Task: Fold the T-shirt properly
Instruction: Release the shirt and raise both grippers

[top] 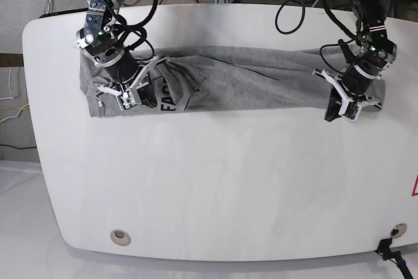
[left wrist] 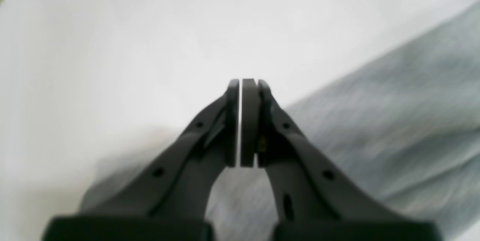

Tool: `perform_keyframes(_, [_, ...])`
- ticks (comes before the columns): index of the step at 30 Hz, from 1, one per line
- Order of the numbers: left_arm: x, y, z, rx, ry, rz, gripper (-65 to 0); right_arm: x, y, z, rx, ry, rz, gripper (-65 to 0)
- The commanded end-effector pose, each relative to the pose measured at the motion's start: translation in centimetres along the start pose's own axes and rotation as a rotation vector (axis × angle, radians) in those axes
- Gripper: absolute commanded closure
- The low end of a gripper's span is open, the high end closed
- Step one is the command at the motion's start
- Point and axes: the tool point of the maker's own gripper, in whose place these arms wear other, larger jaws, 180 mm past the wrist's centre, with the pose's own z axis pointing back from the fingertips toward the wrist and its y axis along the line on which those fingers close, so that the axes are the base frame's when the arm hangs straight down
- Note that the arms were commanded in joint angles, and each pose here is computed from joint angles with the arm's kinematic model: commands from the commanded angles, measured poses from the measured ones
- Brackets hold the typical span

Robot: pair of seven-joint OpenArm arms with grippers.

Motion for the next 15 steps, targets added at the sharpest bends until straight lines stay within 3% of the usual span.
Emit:
perform_keyframes(1, [1.7, 0.7, 0.0, 0.03, -0.061, -0.008, 0.0, 2.5, 0.4, -0.2, -0.032, -0.084, 0.035, 0.0])
perform_keyframes(3, [2.2, 0.5, 0.0, 0.033, -0.081, -0.007, 0.0, 3.1, 0.2, -0.1, -0.076, -0.1, 0.052, 0.0])
perform_keyframes(8, [2.6, -0.1, -0.2, 0.029, -0.099, 0.006, 0.0, 4.0, 1.0, -0.4, -0.076, -0.141, 0.032, 0.0])
perform_keyframes(15, [2.0, -1.2, 0.7, 0.062, -0.093, 0.046, 0.0, 2.9, 1.9, -0.5, -0.063, -0.121, 0.002, 0.0])
